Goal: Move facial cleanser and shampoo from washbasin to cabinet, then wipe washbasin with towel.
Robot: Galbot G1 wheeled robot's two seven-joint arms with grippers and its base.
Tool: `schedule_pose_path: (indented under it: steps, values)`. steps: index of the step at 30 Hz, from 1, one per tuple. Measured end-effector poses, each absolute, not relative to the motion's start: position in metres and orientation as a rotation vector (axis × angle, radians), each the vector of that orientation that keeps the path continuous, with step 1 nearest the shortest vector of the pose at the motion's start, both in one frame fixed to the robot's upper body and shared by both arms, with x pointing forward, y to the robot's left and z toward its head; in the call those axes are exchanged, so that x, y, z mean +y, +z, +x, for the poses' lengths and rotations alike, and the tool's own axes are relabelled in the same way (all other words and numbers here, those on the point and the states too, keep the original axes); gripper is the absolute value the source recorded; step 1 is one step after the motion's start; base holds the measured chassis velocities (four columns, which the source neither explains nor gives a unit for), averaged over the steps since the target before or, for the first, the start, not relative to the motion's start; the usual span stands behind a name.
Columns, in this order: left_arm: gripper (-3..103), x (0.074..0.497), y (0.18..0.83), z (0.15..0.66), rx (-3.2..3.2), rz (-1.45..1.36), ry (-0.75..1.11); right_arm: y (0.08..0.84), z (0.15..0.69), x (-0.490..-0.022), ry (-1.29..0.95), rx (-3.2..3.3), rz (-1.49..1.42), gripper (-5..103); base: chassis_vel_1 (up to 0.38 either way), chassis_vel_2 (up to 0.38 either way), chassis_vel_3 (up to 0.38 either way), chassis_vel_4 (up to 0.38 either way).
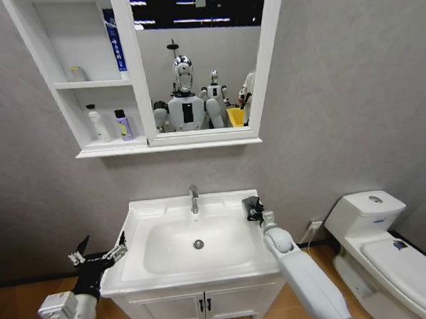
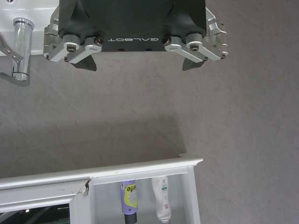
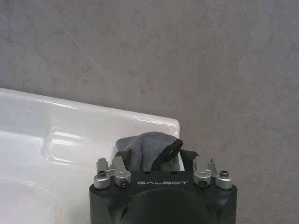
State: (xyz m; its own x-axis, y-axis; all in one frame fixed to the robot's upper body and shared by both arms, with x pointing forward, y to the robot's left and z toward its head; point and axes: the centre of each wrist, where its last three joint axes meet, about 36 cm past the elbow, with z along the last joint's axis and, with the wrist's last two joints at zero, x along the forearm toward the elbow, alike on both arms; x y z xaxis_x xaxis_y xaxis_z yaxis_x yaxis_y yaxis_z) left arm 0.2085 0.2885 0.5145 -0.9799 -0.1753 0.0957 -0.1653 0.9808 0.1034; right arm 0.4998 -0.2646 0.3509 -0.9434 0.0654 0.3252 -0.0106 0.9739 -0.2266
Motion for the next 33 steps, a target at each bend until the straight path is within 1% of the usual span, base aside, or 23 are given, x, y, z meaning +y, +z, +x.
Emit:
schedule_pose_path:
  steps: [2, 3, 5, 6, 9, 10, 11, 16, 17, 18, 20, 21, 23, 24, 26, 27, 30, 31, 33]
  values:
    - [100, 0.288, 0.514, 0.209, -3.022, 0.261, -0.145, 0.355, 0.499, -0.267, 0.348, -2.801, -0.032, 69, 0.0, 0.0, 0.0, 0.0]
    - [100, 0.288, 0.514, 0.209, -3.022, 0.261, -0.145, 0.355, 0.499, -0.267, 0.348, -2.801, -0.032, 69, 0.0, 0.0, 0.0, 0.0]
    - [100, 0.288, 0.514, 0.209, -3.022, 0.261, -0.145, 0.361, 0.499, -0.27, 0.376, -2.82, -0.035, 80, 0.0, 0.0, 0.0, 0.0]
    - [100, 0.288, 0.514, 0.209, -3.022, 0.261, -0.145, 0.361, 0.499, -0.27, 0.376, -2.82, -0.035, 80, 0.0, 0.0, 0.0, 0.0]
    - [100, 0.288, 0.514, 0.209, -3.022, 0.261, -0.144, 0.377, 0.495, -0.278, 0.426, -2.86, -0.032, 95, 0.0, 0.0, 0.0, 0.0]
    - [100, 0.288, 0.514, 0.209, -3.022, 0.261, -0.144, 0.377, 0.495, -0.278, 0.426, -2.86, -0.032, 95, 0.0, 0.0, 0.0, 0.0]
    - [100, 0.288, 0.514, 0.209, -3.022, 0.261, -0.144, 0.381, 0.494, -0.279, 0.439, -2.869, -0.032, 99, 0.0, 0.0, 0.0, 0.0]
    - [100, 0.288, 0.514, 0.209, -3.022, 0.26, -0.144, 0.415, 0.476, -0.289, 0.5, -2.95, -0.083, 100, 0.0, 0.0, 0.0, 0.0]
    - [100, 0.288, 0.514, 0.209, -3.022, 0.261, -0.145, 0.43, 0.463, -0.291, 0.486, -2.981, -0.091, 100, 0.0, 0.0, 0.0, 0.0]
    - [100, 0.288, 0.514, 0.209, -3.022, 0.261, -0.145, 0.43, 0.463, -0.291, 0.486, -2.981, -0.091, 100, 0.0, 0.0, 0.0, 0.0]
    - [100, 0.288, 0.515, 0.209, -3.023, 0.26, -0.144, 0.452, 0.432, -0.29, 0.416, -3.014, -0.081, 100, 0.0, 0.0, 0.0, 0.0]
    - [100, 0.288, 0.515, 0.209, -3.023, 0.26, -0.144, 0.452, 0.432, -0.29, 0.416, -3.014, -0.081, 100, 0.0, 0.0, 0.0, 0.0]
    - [100, 0.288, 0.515, 0.209, -3.023, 0.261, -0.145, 0.466, 0.389, -0.279, 0.332, -3.027, -0.038, 100, 0.0, 0.0, 0.0, 0.0]
    - [100, 0.288, 0.515, 0.209, -3.023, 0.261, -0.145, 0.466, 0.389, -0.279, 0.332, -3.027, -0.038, 100, 0.0, 0.0, 0.0, 0.0]
    - [100, 0.288, 0.514, 0.209, -3.023, 0.261, -0.144, 0.479, 0.346, -0.259, 0.231, -3.041, 0.006, 100, 0.0, 0.0, 0.0, 0.0]
    - [100, 0.288, 0.514, 0.209, -3.023, 0.261, -0.144, 0.479, 0.346, -0.259, 0.231, -3.041, 0.006, 100, 0.0, 0.0, 0.0, 0.0]
    - [100, 0.288, 0.515, 0.209, -3.023, 0.261, -0.145, 0.492, 0.302, -0.23, 0.106, -3.047, 0.002, 100, 0.0, 0.0, 0.0, 0.0]
    - [100, 0.288, 0.515, 0.209, -3.023, 0.261, -0.145, 0.492, 0.302, -0.23, 0.106, -3.047, 0.002, 100, 0.0, 0.0, 0.0, 0.0]
    - [100, 0.288, 0.515, 0.209, -3.023, 0.26, -0.145, 0.496, 0.278, -0.218, 0.102, -3.041, -0.031, 100, 0.0, 0.0, 0.0, 0.0]
